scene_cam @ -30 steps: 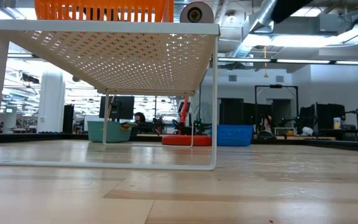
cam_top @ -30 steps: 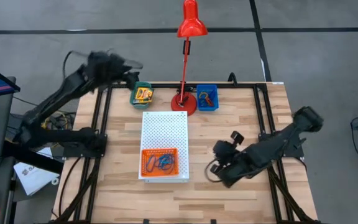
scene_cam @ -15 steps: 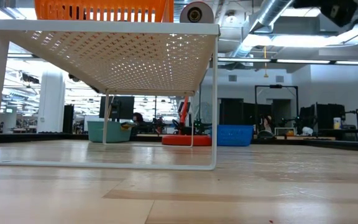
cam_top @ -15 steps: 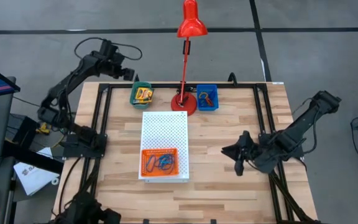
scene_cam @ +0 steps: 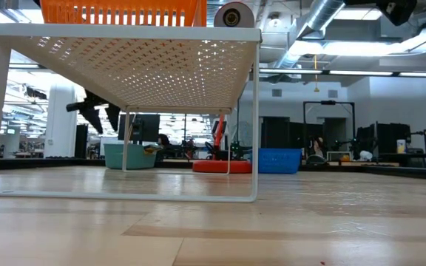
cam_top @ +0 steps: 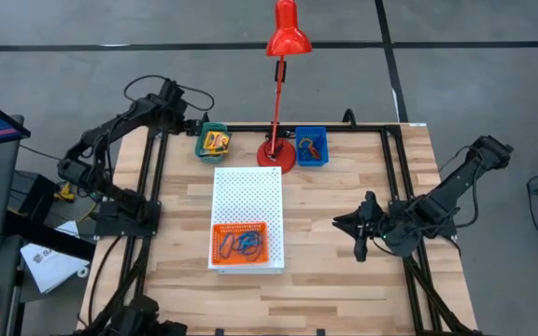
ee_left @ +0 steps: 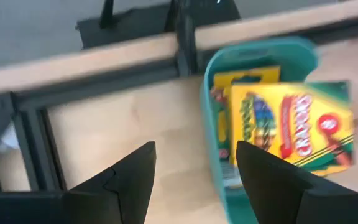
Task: Pick & Place Office Desk Supplies
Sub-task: Put the green bin on the shelf containing crayon boxes
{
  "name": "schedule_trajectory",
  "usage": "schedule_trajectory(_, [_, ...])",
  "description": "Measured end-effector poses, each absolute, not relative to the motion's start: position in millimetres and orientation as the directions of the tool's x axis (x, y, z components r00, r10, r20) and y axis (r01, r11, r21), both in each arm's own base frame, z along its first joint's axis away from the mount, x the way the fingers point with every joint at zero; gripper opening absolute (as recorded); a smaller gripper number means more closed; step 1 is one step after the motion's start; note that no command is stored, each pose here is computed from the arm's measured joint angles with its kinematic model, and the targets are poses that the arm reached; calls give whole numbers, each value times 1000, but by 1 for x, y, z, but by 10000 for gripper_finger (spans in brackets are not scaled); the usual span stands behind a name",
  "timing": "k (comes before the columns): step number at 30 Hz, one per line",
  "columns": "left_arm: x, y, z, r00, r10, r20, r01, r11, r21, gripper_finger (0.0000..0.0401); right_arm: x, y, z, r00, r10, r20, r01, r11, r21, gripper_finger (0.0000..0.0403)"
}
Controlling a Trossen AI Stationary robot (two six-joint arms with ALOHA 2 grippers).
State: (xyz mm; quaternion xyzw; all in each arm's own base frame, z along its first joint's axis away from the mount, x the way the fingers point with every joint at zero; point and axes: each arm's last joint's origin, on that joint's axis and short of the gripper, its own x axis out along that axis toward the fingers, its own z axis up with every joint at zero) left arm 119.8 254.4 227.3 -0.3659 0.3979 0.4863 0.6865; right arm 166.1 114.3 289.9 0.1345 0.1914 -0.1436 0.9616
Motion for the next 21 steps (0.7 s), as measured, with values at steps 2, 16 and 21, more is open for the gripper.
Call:
schedule_trajectory(2, [122, 250, 219, 205, 357, -911, -959, 258, -114, 218, 166, 114, 289, 884, -226, -409, 328, 924, 197, 56])
schedule_trajectory(16, [138, 231, 195, 218, 324, -920, -949, 288, -124, 215, 167, 116, 291, 892, -211, -399, 309, 930, 198, 56])
schedule_trajectory(21, [137, 228, 185, 220, 327, -919, -955, 266, -134, 182, 168, 117, 293, 900, -203, -387, 294, 936, 193, 56])
